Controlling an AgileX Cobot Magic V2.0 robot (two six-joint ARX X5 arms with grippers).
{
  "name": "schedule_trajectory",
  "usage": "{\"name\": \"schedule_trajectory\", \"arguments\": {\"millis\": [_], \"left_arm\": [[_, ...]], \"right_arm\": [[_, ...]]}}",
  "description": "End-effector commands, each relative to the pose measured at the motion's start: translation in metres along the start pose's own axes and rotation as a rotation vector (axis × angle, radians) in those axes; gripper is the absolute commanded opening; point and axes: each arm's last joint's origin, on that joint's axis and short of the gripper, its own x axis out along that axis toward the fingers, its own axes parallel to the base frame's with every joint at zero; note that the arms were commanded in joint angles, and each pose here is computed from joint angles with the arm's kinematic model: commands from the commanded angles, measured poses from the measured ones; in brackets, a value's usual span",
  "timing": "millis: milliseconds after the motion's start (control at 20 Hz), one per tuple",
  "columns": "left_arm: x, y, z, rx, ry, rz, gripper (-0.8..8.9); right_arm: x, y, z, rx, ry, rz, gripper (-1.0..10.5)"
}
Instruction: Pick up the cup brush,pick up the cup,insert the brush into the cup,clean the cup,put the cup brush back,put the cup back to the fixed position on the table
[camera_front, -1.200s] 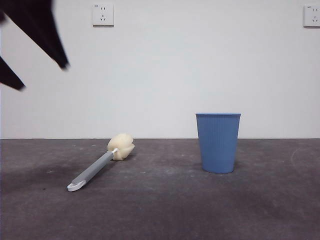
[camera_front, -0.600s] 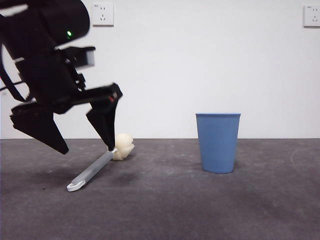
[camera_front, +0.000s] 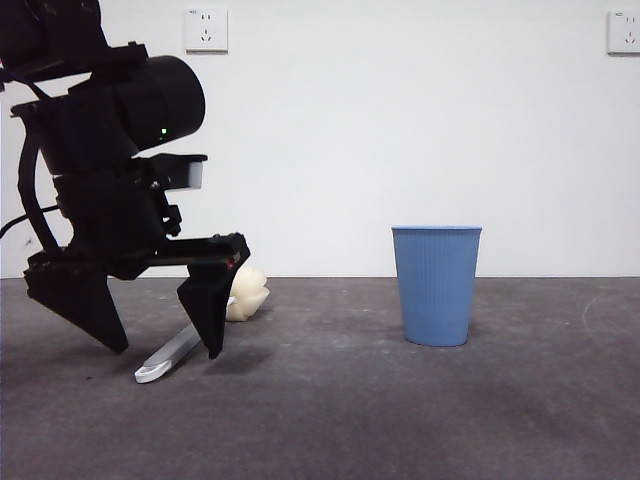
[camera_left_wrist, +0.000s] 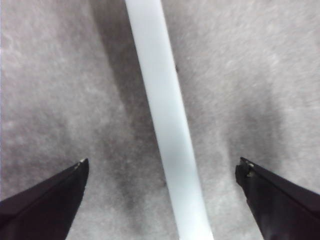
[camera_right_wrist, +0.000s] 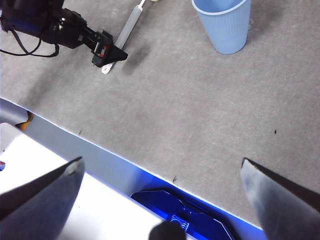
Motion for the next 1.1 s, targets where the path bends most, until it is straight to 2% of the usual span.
{"name": "schedule_trajectory", "arguments": {"millis": [50, 100, 300, 500, 650, 700, 900, 1100], "left_arm": [[0.004, -0.003, -0.003, -0.008, 0.018, 0.008, 3.76], [0.004, -0.004, -0.003, -0.006, 0.018, 0.006, 2.89], [0.003, -0.009, -0.004, 0.008, 0.021, -0.015, 0.85], [0.001, -0.009, -0.005, 0.013, 0.041, -0.011, 0.81], [-0.005, -0.009, -0.003, 0.021, 0.070, 0.001, -0.12], [-0.008, -0.009, -0.002, 0.023, 0.067, 0.000, -0.09], [-0.038, -0.008, 0.003, 0.045, -0.001, -0.020, -0.09], [-0.091, -0.002, 0.000, 0.088, -0.089, -0.043, -0.09]], "right_arm": [[0.000, 0.000, 0.001, 0.001, -0.007, 0.000, 6.6], [0.000, 0.000, 0.001, 0.001, -0.007, 0.000, 6.6], [0.000, 0.000, 0.001, 0.001, -0.007, -0.001, 6.6], [0.000, 0.000, 0.001, 0.001, -0.007, -0.001, 6.6], [0.000, 0.000, 0.001, 0.002, -0.006, 0.000, 6.6], [0.000, 0.000, 0.001, 0.003, -0.006, 0.000, 6.6], [0.003, -0.002, 0.006, 0.087, -0.014, 0.000, 6.6], [0.014, -0.010, 0.025, 0.064, -0.067, 0.013, 6.6]]}}
